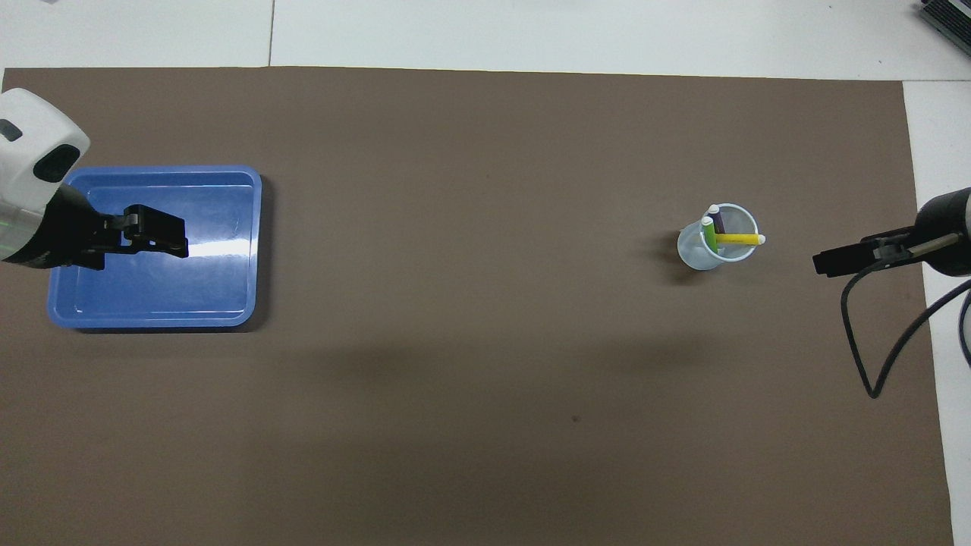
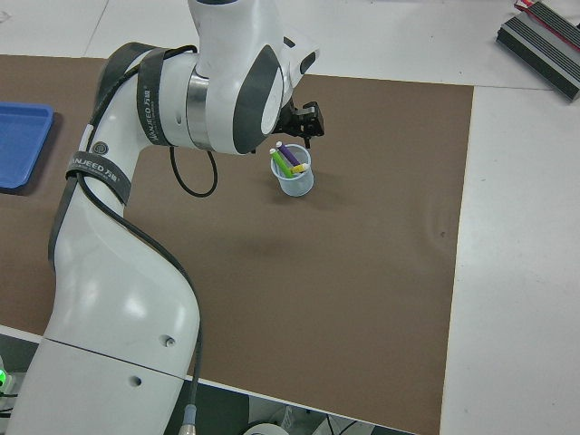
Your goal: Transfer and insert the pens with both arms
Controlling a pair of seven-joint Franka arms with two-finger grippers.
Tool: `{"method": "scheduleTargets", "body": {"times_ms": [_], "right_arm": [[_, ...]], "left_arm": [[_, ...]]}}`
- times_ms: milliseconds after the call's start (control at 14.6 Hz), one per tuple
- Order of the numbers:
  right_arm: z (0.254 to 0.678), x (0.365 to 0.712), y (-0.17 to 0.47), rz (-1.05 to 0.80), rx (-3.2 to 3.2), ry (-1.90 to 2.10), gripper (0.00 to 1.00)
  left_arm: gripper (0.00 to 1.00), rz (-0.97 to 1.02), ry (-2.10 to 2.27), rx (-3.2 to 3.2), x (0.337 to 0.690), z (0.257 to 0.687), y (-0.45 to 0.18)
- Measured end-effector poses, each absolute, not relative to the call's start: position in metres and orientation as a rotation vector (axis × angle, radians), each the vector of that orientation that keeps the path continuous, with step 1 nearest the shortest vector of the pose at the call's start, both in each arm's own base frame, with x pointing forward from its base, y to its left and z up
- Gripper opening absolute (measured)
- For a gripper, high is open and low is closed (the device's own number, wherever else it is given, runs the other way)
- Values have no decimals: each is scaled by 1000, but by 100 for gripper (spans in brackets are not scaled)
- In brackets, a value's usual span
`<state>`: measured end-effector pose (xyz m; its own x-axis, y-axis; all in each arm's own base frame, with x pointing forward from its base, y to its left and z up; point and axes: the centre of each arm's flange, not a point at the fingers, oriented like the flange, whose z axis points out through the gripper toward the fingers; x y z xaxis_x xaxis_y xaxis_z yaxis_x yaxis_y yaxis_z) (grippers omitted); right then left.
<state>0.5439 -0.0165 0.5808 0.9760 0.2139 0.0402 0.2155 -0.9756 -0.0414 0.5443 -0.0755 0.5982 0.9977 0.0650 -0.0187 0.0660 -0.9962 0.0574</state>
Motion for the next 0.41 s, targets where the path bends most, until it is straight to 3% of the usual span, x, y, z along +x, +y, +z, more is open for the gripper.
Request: {"method": "scheduleTargets", "body": {"times_ms": [412], "right_arm": [[581,543,-16,-47,-3077,-337,100]], "left_arm": [[100,-13,11,3082,545,599,-74]]}}
